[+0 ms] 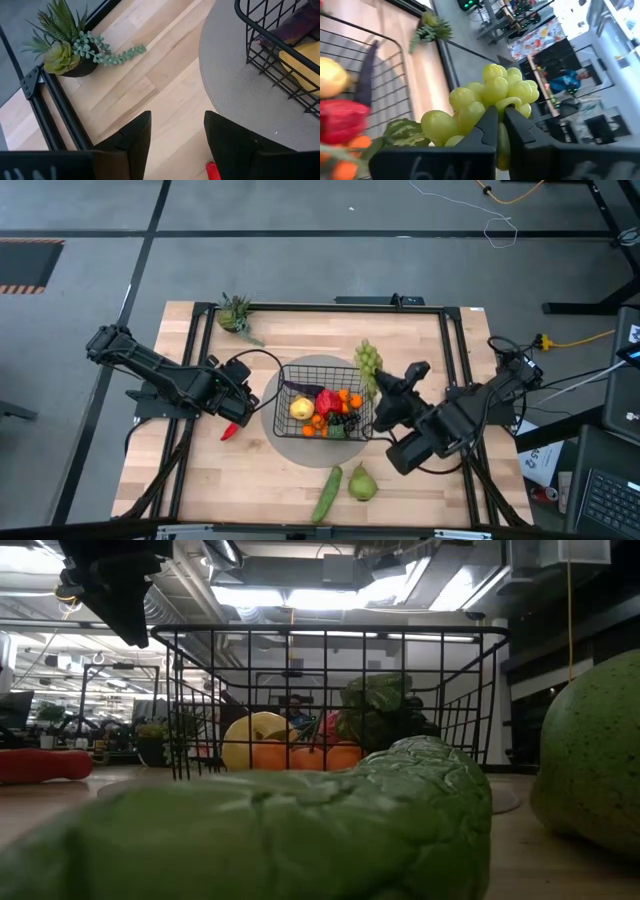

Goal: Build produce basket
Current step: Put the green grapes into the black wire basket

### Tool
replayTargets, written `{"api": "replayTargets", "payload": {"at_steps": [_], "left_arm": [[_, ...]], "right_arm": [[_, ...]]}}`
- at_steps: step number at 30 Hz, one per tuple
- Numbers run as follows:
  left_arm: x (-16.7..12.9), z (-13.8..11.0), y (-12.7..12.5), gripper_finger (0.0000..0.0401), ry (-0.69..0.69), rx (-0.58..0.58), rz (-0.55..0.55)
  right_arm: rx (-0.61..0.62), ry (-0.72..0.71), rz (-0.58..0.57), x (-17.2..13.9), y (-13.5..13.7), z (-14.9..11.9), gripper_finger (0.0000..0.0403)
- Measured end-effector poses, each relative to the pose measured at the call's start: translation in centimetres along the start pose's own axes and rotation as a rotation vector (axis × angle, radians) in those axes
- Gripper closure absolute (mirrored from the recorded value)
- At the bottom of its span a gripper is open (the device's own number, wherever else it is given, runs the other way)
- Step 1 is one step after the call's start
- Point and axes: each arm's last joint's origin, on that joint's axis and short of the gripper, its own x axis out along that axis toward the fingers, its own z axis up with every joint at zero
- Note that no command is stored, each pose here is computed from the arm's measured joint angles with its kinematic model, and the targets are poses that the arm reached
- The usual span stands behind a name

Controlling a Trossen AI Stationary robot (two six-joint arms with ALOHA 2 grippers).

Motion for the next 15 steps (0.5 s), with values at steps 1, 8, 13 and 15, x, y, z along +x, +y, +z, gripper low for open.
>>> {"api": "replayTargets", "payload": {"at_steps": [1,8,13,15], "left_arm": [[0.0,0.0,0.0,0.0222,0.0,0.0,0.0],[0.0,0.1,0.0,0.0222,-0.02,0.001,0.008],[0.0,0.1,0.0,0.0222,-0.021,0.001,0.008],[0.0,0.1,0.0,0.0222,-0.021,0.0,0.007]], "right_arm": [[-0.015,0.002,-0.007,0.2,-0.5,0.3,0.0399],[-0.11,0.021,0.07,0.6,-4.8,2.4,0.0396],[-0.222,-0.017,0.262,0.3,-7.3,3.5,0.0395],[-0.224,-0.058,0.385,0.3,-8.2,4.0,0.0397]]}}
